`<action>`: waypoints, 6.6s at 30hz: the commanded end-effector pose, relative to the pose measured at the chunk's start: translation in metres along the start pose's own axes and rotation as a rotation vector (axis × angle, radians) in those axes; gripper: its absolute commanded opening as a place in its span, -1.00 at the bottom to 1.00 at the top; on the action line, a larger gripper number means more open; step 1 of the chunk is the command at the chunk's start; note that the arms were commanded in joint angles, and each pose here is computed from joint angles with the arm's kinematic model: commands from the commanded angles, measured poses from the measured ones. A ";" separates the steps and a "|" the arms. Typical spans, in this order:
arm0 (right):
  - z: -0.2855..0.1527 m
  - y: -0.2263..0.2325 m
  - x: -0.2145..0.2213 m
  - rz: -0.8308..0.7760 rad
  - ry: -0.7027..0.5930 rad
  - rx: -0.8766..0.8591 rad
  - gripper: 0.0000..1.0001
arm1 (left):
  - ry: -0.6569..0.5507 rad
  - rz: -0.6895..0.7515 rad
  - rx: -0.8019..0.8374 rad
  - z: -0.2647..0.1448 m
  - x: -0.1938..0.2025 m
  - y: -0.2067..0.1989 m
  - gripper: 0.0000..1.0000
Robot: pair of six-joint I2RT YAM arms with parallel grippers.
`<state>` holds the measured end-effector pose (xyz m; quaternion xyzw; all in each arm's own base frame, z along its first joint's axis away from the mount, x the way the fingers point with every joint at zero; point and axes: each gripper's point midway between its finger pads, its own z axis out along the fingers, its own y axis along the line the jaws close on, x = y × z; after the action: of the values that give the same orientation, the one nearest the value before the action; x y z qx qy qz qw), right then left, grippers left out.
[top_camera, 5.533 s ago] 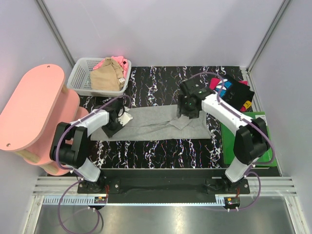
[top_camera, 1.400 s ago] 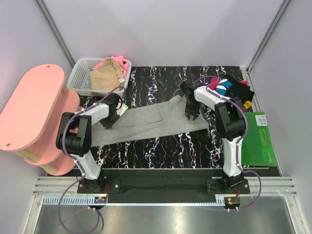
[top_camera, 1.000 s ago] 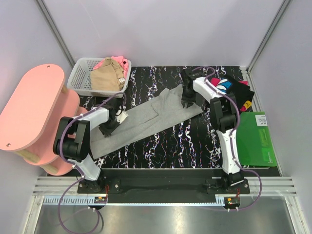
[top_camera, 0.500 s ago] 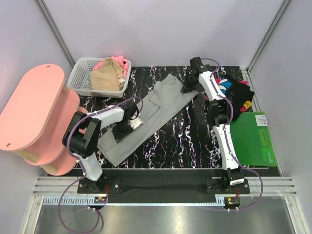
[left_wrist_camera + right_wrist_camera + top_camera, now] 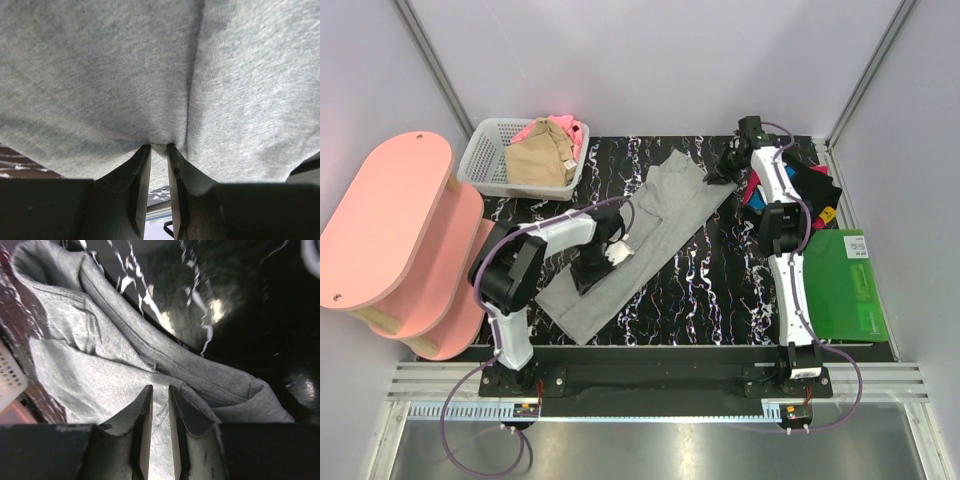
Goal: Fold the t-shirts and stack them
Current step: Rotate the tshirt 45 degrees, then grab the bottom of the folded rectangular tshirt with right arm
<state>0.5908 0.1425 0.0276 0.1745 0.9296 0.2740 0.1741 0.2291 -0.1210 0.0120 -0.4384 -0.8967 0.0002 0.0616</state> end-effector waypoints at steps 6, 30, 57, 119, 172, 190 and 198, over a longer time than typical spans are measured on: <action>-0.056 0.055 -0.037 -0.104 -0.123 -0.175 -0.32 | -0.258 0.032 0.127 -0.028 -0.076 -0.019 -0.53; -0.050 0.024 0.065 -0.094 0.049 0.116 -0.35 | -0.233 -0.002 -0.148 -0.010 -0.051 0.026 -0.55; -0.015 0.015 0.011 -0.137 -0.038 0.111 -0.40 | -0.292 -0.024 0.033 -0.009 -0.087 0.003 -0.54; -0.033 0.178 0.461 -1.271 -0.065 0.283 0.88 | -0.837 -0.739 -0.235 -0.169 0.093 0.158 0.50; 0.011 0.116 0.523 -1.288 0.192 0.309 0.52 | -0.848 -0.729 -0.233 -0.169 0.096 0.161 0.41; 0.005 0.065 0.519 -1.166 0.352 0.333 -0.02 | -0.856 -0.743 -0.242 -0.171 0.102 0.164 0.41; 0.005 0.058 0.512 -1.145 0.359 0.352 -0.65 | -0.852 -0.749 -0.238 -0.170 0.103 0.164 0.41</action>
<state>0.1890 0.4684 0.0140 -0.3595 0.9004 0.0916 0.2272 0.3037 0.0443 0.1620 -0.0521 -0.9436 0.0630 -0.3209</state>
